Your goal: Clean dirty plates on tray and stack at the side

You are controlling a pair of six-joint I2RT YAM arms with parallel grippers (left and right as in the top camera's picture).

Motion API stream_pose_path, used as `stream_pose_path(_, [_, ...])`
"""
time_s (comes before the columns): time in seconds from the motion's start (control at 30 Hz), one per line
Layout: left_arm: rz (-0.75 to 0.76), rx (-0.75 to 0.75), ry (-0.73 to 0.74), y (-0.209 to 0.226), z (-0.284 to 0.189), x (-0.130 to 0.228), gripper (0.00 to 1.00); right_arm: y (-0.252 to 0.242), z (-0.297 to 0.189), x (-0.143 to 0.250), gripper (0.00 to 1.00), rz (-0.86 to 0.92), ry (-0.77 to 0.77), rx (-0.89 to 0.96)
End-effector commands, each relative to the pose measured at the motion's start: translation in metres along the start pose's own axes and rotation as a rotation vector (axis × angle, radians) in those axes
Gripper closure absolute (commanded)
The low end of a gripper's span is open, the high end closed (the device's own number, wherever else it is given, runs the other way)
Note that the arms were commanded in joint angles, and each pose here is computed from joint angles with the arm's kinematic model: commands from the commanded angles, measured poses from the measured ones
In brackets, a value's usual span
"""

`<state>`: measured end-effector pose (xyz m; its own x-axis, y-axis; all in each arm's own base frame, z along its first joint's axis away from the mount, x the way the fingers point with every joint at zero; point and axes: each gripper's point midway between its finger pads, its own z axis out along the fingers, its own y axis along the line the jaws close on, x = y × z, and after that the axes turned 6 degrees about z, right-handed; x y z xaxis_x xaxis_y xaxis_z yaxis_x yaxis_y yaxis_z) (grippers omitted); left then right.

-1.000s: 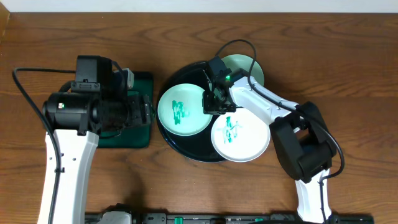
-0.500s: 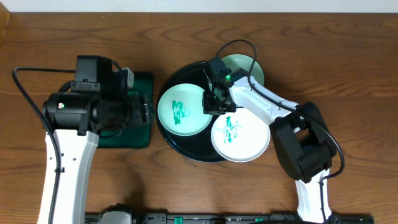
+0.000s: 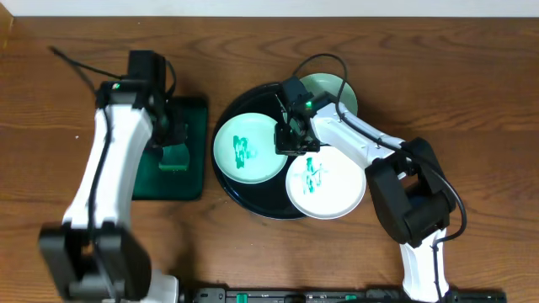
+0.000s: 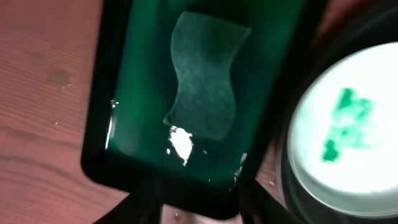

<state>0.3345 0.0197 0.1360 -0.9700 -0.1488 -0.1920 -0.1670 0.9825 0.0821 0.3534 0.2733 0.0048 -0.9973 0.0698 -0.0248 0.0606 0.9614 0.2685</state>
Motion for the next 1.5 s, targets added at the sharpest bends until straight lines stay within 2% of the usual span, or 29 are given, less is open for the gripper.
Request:
stream_pose_path(0.0, [0.034,0.028,0.086,-0.003,0.037,-0.003,0.51,-0.01,0.015,0.023,0.99,-0.052,0.082,0.041])
stream_pose_path(0.2, [0.05,0.073,0.168,-0.004,0.078,-0.003,0.52,-0.011,0.015,0.024,0.99,-0.058,0.09,0.047])
stream_pose_path(0.4, [0.033,0.07,0.22,0.0,0.105,0.0,0.66,-0.012,0.015,0.025,0.99,-0.057,0.092,0.048])
stream_pose_path(0.7, [0.035,0.069,0.26,-0.001,0.142,0.002,0.66,-0.015,0.014,0.029,0.99,-0.053,0.109,0.06])
stream_pose_path(0.73, [0.036,0.068,0.26,-0.001,0.145,0.001,0.69,-0.015,0.014,0.029,0.99,-0.052,0.111,0.062])
stream_pose_path(0.8, [0.036,0.068,0.259,-0.002,0.148,0.001,0.87,-0.015,0.014,0.029,0.99,-0.052,0.111,0.062])
stream_pose_path(0.83, [0.035,0.069,0.255,-0.002,0.148,0.0,0.93,-0.015,0.014,0.029,0.99,-0.052,0.111,0.062])
stream_pose_path(0.97, [0.034,0.07,0.25,-0.002,0.147,-0.001,0.91,-0.015,0.014,0.029,0.99,-0.052,0.11,0.061])
stream_pose_path(1.2, [0.02,0.126,0.238,-0.011,0.137,-0.003,0.93,-0.015,0.014,0.03,0.99,-0.052,0.111,0.062])
stream_pose_path(1.33, [0.021,0.131,0.15,-0.01,0.109,-0.017,0.93,-0.015,0.014,0.029,0.99,-0.052,0.11,0.061])
stream_pose_path(1.47, [0.017,0.139,-0.003,-0.006,0.059,-0.037,0.93,-0.014,0.014,0.029,0.99,-0.054,0.107,0.059])
